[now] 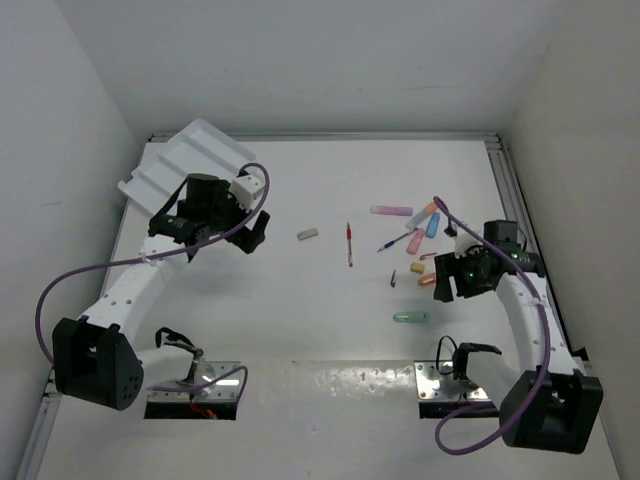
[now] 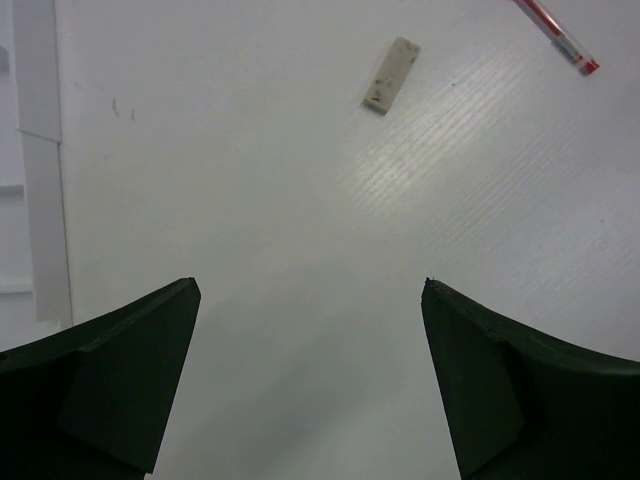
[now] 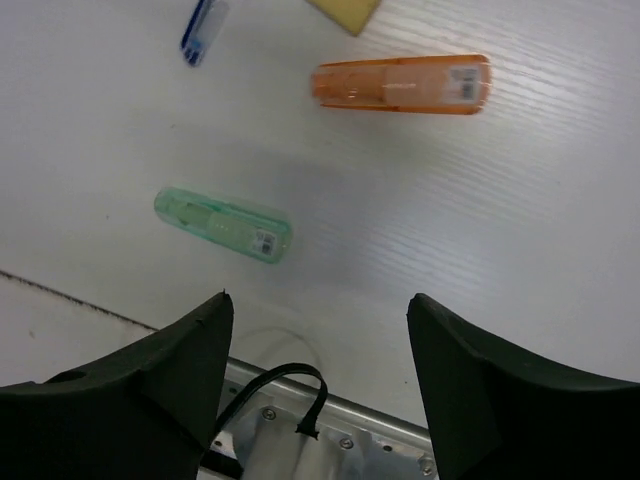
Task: Sort the stationery into containers
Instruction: Pick up the pen from the center of the board.
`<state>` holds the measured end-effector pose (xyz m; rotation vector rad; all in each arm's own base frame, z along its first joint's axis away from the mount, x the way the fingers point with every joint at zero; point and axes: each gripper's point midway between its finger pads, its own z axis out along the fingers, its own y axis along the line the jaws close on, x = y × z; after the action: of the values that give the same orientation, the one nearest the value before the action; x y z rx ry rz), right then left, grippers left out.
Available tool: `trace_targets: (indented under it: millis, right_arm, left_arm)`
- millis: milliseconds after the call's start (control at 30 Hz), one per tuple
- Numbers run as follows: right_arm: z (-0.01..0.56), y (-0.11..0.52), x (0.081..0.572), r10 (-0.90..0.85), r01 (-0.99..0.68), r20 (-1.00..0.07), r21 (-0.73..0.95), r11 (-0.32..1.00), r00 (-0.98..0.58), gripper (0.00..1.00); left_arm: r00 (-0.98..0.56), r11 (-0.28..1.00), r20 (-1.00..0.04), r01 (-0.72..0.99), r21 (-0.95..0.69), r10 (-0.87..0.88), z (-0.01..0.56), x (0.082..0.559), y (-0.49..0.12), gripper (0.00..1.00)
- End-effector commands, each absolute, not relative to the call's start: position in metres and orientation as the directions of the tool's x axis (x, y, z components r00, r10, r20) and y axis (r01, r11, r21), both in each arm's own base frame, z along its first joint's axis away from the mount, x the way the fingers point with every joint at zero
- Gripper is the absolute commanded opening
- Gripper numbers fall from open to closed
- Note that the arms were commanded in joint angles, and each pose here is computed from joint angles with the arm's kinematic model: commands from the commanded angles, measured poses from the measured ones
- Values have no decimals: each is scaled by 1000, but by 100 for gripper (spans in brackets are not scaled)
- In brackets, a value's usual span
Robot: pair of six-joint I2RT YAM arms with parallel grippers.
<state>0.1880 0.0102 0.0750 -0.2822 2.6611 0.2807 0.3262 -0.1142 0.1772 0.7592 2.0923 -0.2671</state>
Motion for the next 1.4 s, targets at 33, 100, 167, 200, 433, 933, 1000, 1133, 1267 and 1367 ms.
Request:
trace_targets:
  millis: [33,100,167,200,433,933,1000,1133,1267,1367]
  right_arm:
    - [71,41,171,-365,-484,-445,189,854,-818,67]
    - [63,47,165,-441,-552,-424,182,814,-791,63]
    - [56,53,164,-525,-629,-422,154,762,-739,63]
    - [49,50,161,-550,-643,-403,138,753,-731,63]
    - [18,51,158,-680,-748,-372,64,661,-632,73]
    - [-6,58,173,-815,-864,-364,-53,501,-451,74]
    - [-9,61,169,-844,-891,-347,-50,452,-409,74]
    - [-16,65,162,-890,-929,-304,-38,368,-340,70]
    - [-22,65,159,-915,-945,-268,-38,323,-302,53]
    - [-25,65,158,-915,-944,-264,-36,327,-306,35]
  left_arm:
    - [-332,662,-815,745,83,476,192,318,-138,100]
    - [-320,611,-820,790,45,475,194,314,-145,100]
    - [-330,585,-822,811,5,465,196,313,-149,100]
    - [-325,566,-833,824,-18,447,199,312,-151,100]
    - [-310,530,-857,847,-52,411,216,312,-156,98]
    - [-146,494,-955,870,0,257,248,302,-170,94]
    - [-152,492,-955,870,-7,255,247,303,-171,94]
    - [-161,504,-954,863,-12,252,247,306,-169,94]
    - [-166,512,-954,859,-16,250,248,307,-168,94]
    - [-187,525,-952,850,-34,242,245,308,-166,94]
